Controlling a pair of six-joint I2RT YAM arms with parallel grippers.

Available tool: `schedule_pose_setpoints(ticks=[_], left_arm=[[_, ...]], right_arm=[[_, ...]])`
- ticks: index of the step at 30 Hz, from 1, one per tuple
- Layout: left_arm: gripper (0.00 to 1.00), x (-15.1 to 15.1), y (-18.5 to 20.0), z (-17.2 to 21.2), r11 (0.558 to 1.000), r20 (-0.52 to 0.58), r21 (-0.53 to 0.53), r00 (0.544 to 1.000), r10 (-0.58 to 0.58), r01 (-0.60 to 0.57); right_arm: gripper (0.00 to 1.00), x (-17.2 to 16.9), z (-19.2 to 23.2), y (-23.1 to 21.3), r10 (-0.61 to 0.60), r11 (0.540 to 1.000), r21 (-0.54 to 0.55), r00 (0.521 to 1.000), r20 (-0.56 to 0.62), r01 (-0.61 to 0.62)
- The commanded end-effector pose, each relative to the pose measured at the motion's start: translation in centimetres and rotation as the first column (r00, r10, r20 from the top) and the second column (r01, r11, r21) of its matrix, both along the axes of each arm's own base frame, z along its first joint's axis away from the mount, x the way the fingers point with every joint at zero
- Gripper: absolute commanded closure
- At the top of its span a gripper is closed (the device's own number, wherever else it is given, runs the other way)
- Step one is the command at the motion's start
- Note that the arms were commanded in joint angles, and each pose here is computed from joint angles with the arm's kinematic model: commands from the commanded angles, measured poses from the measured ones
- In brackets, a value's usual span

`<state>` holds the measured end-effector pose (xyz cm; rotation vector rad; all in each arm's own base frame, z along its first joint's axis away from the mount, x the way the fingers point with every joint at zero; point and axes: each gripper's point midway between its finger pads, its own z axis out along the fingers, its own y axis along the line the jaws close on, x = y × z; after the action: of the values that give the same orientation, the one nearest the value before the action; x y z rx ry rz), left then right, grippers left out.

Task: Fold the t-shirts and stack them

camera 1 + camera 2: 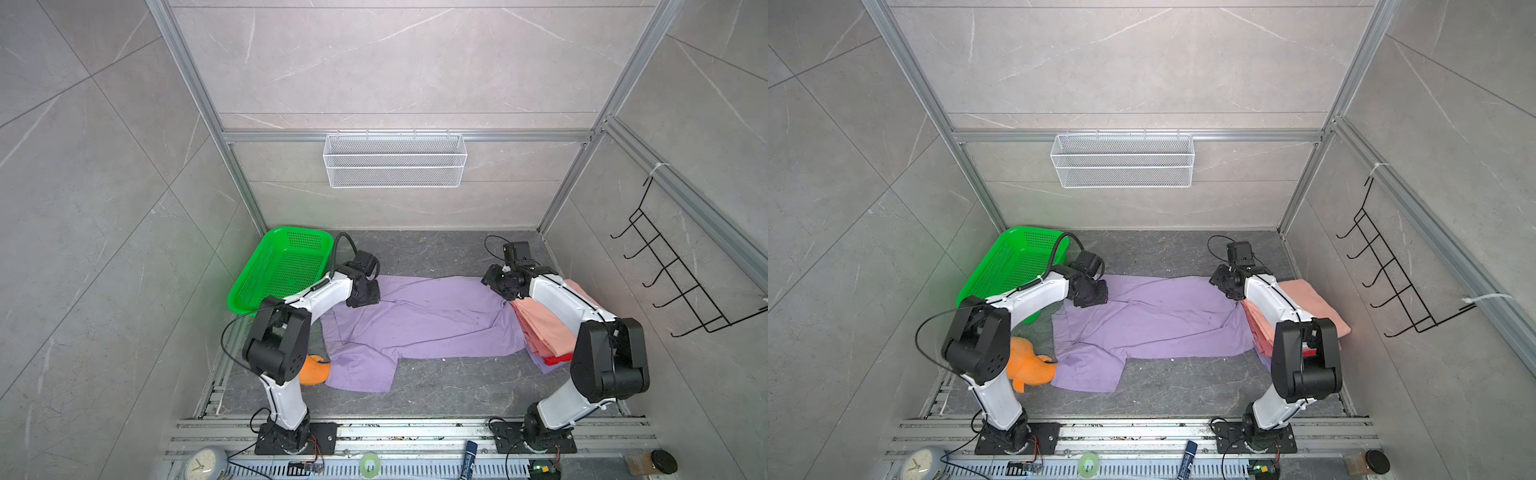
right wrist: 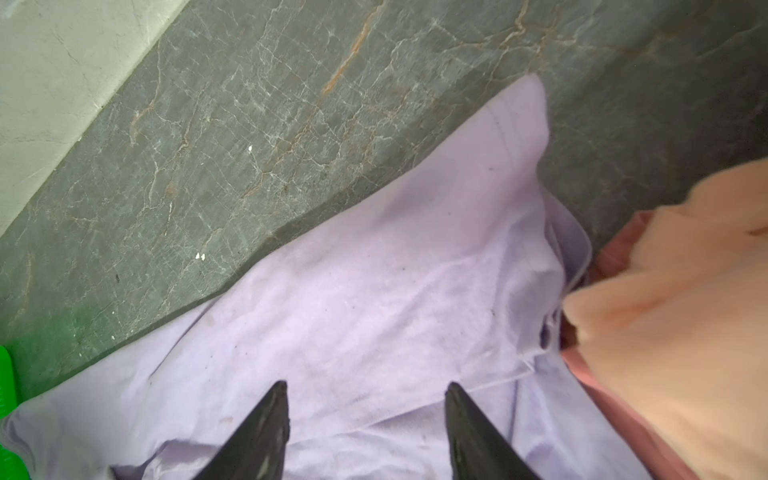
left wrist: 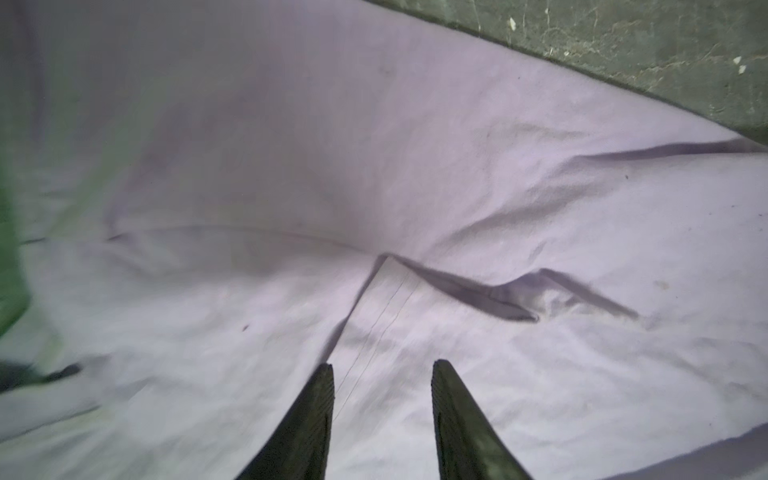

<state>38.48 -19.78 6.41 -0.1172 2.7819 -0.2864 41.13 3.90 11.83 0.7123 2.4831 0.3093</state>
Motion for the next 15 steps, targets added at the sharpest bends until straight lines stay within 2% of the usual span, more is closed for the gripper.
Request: schedule_pose_setpoints(ticks=[1,7,15], left_arm=[[0.58,2.0,-2.1,0.1,0.998,0.019,-0.064,1.000,-0.024,0.025],[0.59,2.9,-2.8,-1.8,0.998,-0.001,-0.067,1.000,-0.013,0.013],[0.63,1.3,-3.4,-2.3,0.998,-0.035,-0.029,0.998,-0.048,0.047]], right_arm=[[0.39,-1.6,0.2,-0.6,-0.006,0.999,-0.035,1.000,-0.024,0.005],[0.38,-2.5,0.8,-1.2,-0.013,0.998,-0.058,1.000,-0.026,0.012],[0.38,-2.6,0.9,-1.8,-0.028,0.997,-0.066,0.999,-0.024,0.026]])
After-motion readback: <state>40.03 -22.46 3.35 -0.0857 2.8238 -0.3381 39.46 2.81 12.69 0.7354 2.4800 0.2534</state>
